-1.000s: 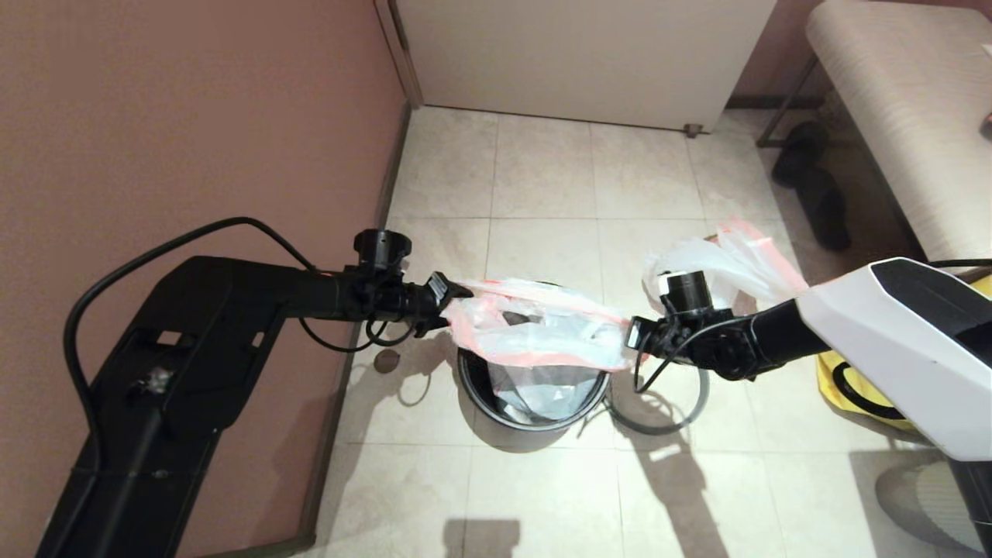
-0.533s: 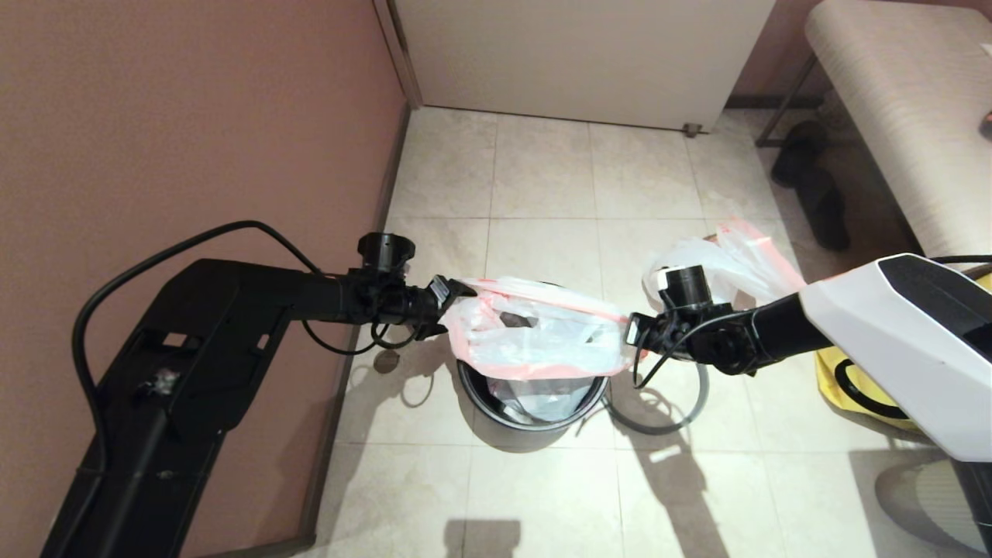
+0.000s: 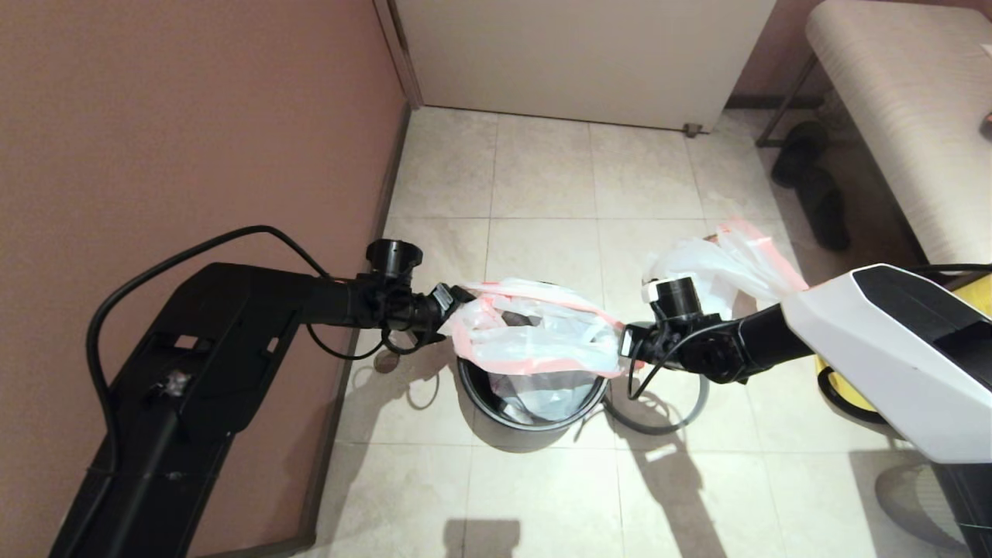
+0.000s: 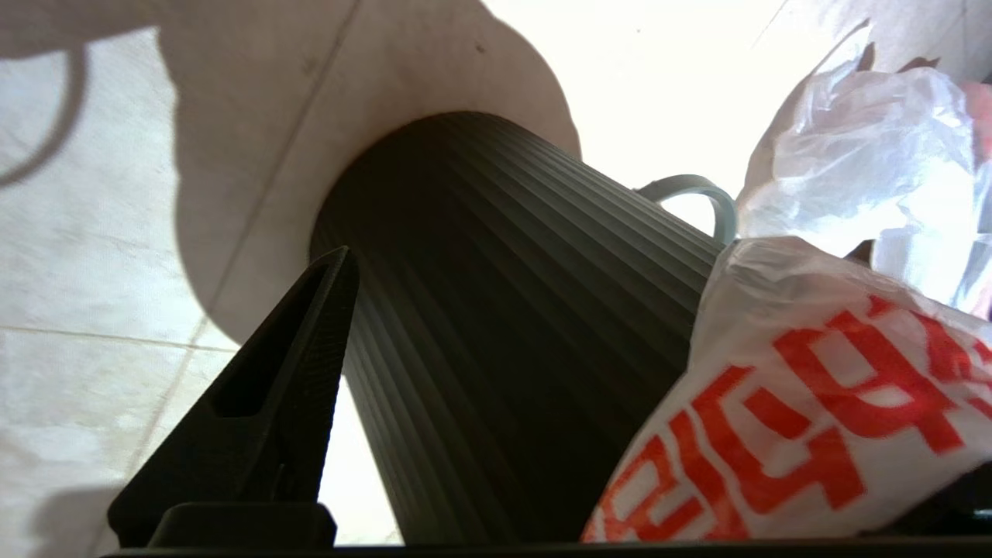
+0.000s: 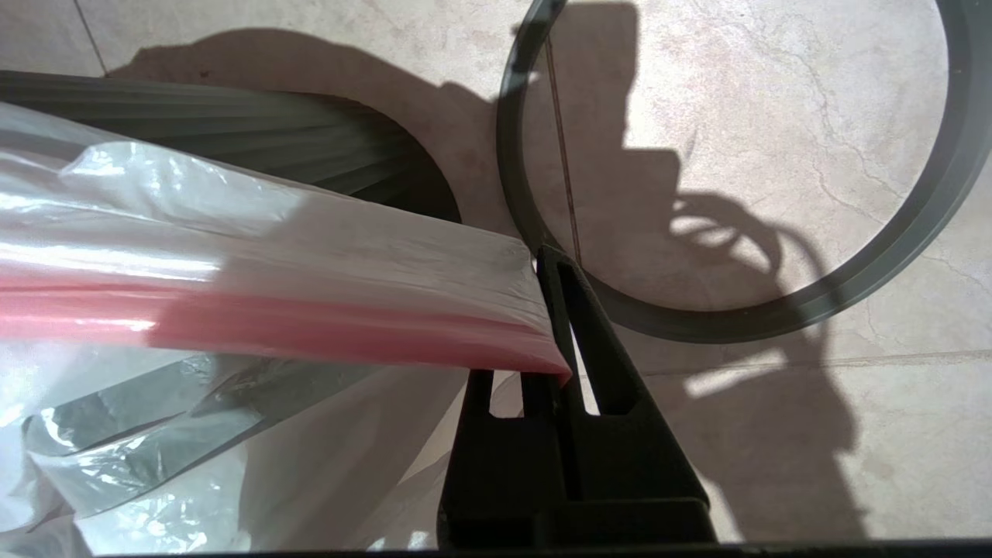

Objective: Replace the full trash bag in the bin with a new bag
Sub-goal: Put the new garbage bag on the trash can

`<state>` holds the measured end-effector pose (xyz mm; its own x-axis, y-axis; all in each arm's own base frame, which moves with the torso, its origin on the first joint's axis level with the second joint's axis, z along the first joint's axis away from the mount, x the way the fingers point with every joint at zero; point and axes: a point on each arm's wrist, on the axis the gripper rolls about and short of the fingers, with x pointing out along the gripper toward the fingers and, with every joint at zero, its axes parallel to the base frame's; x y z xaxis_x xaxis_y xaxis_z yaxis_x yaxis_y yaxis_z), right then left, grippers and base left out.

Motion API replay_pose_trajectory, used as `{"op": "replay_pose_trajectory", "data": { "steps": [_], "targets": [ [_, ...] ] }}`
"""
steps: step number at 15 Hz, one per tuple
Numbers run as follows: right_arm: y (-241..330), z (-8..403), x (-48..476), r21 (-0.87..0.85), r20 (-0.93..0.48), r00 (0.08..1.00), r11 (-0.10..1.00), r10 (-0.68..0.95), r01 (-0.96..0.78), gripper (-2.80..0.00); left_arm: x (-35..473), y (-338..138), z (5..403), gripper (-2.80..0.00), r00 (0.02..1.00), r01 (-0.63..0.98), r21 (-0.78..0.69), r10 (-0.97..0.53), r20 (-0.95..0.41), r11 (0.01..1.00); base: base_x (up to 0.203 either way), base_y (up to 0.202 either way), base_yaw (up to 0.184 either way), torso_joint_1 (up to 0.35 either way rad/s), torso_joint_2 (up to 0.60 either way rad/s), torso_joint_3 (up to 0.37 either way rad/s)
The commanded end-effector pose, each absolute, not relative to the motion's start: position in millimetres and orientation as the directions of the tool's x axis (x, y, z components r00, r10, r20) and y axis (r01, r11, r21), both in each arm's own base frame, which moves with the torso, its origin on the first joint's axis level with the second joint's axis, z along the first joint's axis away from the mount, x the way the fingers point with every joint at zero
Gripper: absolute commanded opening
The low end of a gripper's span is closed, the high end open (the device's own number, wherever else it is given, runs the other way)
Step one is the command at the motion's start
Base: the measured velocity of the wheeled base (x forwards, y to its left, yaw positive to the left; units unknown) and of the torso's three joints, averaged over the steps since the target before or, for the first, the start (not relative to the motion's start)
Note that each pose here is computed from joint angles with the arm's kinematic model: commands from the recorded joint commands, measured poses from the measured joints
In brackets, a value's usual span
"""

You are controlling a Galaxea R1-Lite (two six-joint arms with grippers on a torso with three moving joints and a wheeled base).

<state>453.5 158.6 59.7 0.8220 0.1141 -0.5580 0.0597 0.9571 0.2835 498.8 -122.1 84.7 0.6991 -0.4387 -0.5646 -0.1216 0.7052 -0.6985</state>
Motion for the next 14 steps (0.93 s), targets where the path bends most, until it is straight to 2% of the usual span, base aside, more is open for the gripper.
{"op": "replay_pose_trajectory", "data": {
  "steps": [1, 6, 7, 11, 14],
  "targets": [
    [160.7, 60.7, 451.9, 0.286, -0.557, 0.822, 0.957, 0.118, 0.057, -2.80, 493.9, -130.0, 87.0, 0.00, 0.689, -0.095, -0.687, -0.451, -0.568, 0.720, 0.000, 0.000, 0.000, 0.000, 0.00, 0.000],
    [166.4, 62.5, 447.8, 0.286, -0.557, 0.820, 0.957, 0.129, 0.043, -2.80, 494.8, -137.0, 73.8, 0.00, 0.720, -0.115, -0.591, -0.342, -0.603, 0.799, 0.000, 0.000, 0.000, 0.000, 0.00, 0.000],
    [167.8, 62.4, 447.3, 0.287, -0.557, 0.820, 0.957, 0.132, 0.041, -2.80, 494.7, -137.5, 73.8, -2.80, 0.720, -0.113, -0.590, -0.343, -0.603, 0.800, 0.000, 0.000, 0.000, 0.000, 0.00, 0.000],
    [168.3, 68.2, 446.0, 0.291, -0.549, 0.825, 0.956, 0.136, 0.036, -2.80, 493.1, -137.2, 80.5, -2.80, 0.726, -0.108, -0.593, -0.344, -0.595, 0.798, 0.000, 0.000, 0.000, 0.000, 0.00, 0.000],
    [173.6, 75.3, 436.8, 0.288, -0.555, 0.819, 0.957, 0.149, 0.021, -2.80, 484.5, -137.0, 109.5, -2.80, 0.746, -0.085, -0.606, -0.353, -0.565, 0.791, 0.000, 0.000, 0.000, 0.000, 0.00, 0.000]
  ]
}}
